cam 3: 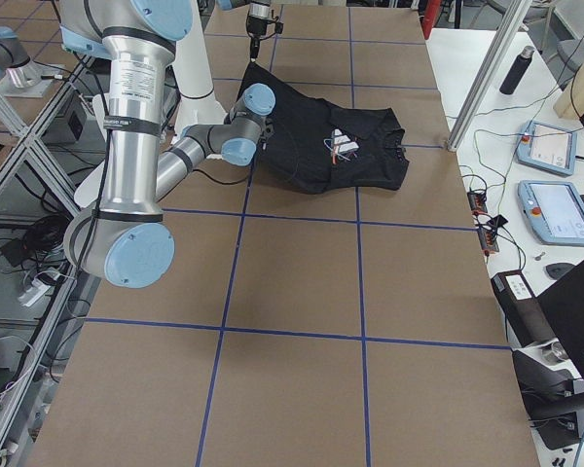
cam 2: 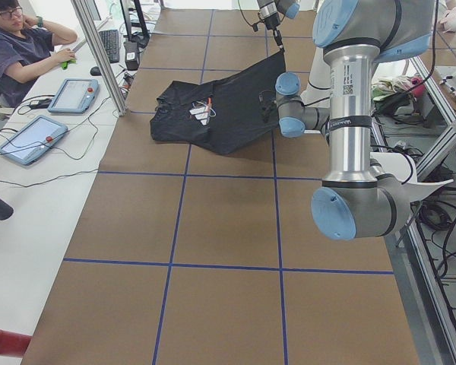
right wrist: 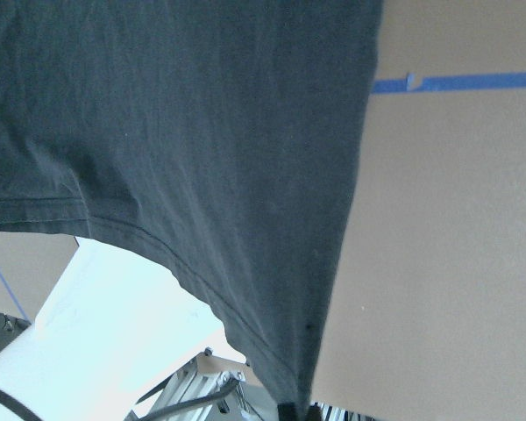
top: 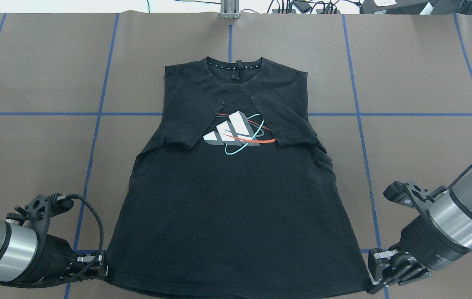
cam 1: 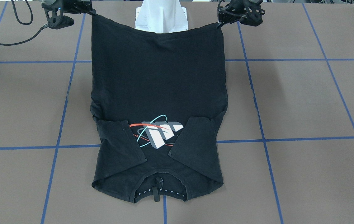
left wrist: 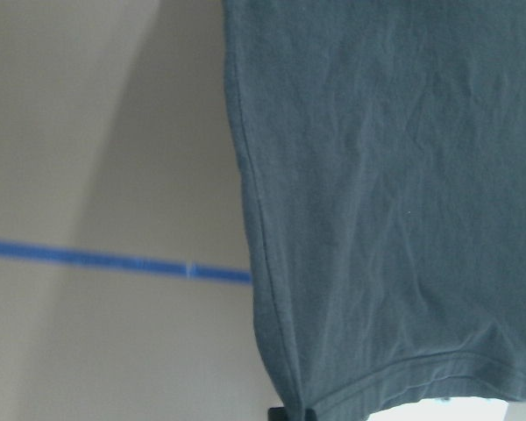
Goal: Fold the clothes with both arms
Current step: 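Lift the hem with both grippers and carry it toward the collar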
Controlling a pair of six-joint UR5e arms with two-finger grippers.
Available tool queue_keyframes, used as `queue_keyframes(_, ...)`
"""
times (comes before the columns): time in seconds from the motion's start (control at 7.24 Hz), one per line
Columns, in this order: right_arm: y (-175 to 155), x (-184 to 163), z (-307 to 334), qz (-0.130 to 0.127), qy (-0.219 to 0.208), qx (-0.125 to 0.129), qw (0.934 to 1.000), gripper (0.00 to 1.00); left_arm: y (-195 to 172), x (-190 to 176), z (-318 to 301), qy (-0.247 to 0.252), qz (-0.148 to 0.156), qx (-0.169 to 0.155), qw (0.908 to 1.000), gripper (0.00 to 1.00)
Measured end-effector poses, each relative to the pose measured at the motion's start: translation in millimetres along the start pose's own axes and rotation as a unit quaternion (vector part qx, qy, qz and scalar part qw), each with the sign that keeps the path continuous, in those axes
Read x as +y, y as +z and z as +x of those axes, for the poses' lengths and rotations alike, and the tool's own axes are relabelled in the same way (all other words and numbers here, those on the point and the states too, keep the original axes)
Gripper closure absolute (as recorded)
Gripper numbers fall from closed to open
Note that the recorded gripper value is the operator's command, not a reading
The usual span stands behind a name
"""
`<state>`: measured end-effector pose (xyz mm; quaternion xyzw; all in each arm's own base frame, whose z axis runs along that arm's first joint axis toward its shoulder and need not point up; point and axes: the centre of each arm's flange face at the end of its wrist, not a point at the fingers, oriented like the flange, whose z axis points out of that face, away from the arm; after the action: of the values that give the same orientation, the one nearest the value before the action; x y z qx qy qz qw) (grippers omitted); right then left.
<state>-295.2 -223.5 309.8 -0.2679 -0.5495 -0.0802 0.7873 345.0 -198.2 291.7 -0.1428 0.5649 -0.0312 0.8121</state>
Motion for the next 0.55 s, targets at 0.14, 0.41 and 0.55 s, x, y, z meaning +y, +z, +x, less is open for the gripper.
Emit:
queue_keyframes(0.14, -0.3, 5.5, 6.1, -0.028, 0.007, 0.002, 0.9996, 1.00, -3.2, 7.9, 1.2, 0.002, -0.029, 0.000, 0.9996, 1.00)
queue_keyframes(0.41, -7.4, 3.8, 13.3, -0.034, 0.018, 0.000, 0.9993, 1.00, -9.4, 15.5, 2.8, 0.000, -0.062, -0.004, 0.9981, 1.00)
queue_keyframes(0.55, -20.6, -4.4, 16.1, -0.014, 0.025, -0.007, 0.9996, 1.00, -12.4, 13.9, 2.9, -0.003, -0.064, -0.004, 0.9979, 1.00)
